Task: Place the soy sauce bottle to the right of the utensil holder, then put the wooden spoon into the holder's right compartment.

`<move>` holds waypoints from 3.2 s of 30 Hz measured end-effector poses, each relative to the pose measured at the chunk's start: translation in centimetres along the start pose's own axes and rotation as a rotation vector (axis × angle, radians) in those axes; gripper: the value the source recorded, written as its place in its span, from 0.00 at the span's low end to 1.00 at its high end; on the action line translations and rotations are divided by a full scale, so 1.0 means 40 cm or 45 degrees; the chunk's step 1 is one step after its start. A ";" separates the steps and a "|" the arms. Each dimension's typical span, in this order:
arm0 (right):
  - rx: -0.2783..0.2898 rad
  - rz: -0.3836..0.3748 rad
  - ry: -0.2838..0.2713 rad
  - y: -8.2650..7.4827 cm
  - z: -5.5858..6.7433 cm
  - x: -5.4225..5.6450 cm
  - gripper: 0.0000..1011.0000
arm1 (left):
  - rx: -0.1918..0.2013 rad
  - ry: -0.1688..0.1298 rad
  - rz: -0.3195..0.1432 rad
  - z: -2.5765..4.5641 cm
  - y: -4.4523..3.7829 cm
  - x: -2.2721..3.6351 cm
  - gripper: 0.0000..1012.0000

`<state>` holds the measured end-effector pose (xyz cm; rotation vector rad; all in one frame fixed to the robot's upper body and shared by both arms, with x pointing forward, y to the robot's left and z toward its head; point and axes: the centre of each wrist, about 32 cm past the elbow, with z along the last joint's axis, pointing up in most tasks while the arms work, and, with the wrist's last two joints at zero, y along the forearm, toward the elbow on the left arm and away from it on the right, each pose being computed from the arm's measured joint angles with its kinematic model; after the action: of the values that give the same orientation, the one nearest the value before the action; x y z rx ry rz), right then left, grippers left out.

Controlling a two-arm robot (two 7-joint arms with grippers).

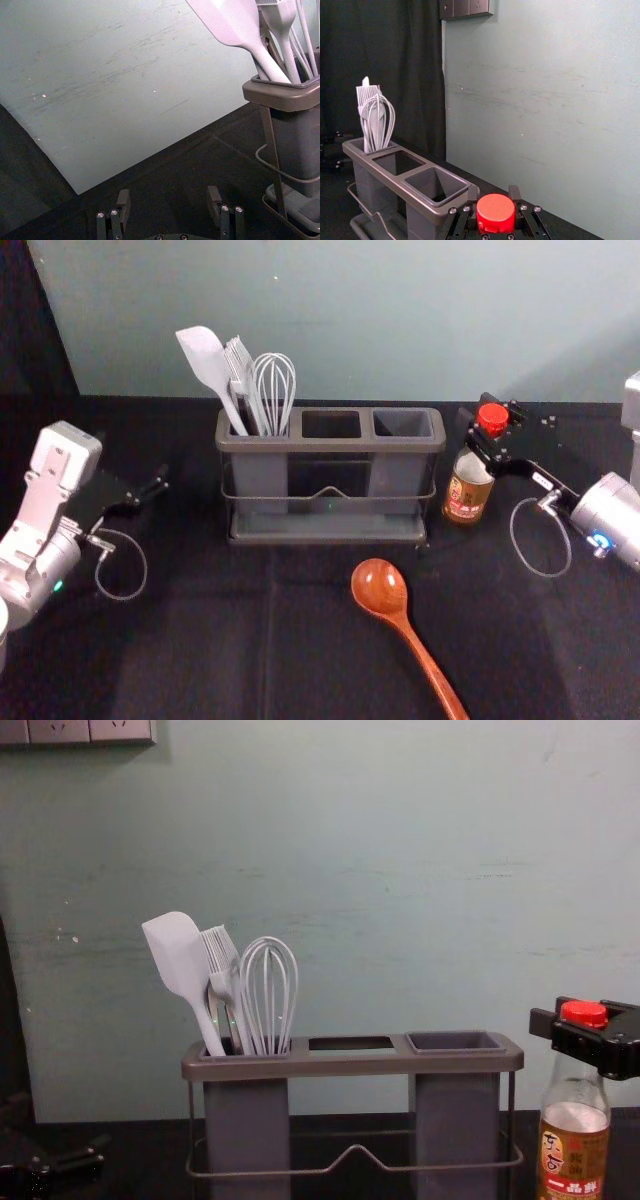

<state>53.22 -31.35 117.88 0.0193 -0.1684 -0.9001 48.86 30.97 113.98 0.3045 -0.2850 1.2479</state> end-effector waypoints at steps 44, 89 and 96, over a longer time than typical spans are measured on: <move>0.041 -0.053 0.006 0.012 0.006 -0.027 0.75 | 0.000 0.000 0.000 0.000 0.000 0.000 0.99; -0.084 0.170 -0.106 -0.175 0.102 -0.189 0.99 | 0.000 0.000 0.000 0.000 0.000 0.000 0.99; -0.107 0.205 -0.072 -0.162 0.069 -0.212 0.99 | 0.000 0.000 0.000 0.000 0.000 0.000 0.99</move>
<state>42.59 -28.60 118.86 -0.0965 -0.1820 -0.7468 48.86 30.96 113.98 0.3044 -0.2850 1.2480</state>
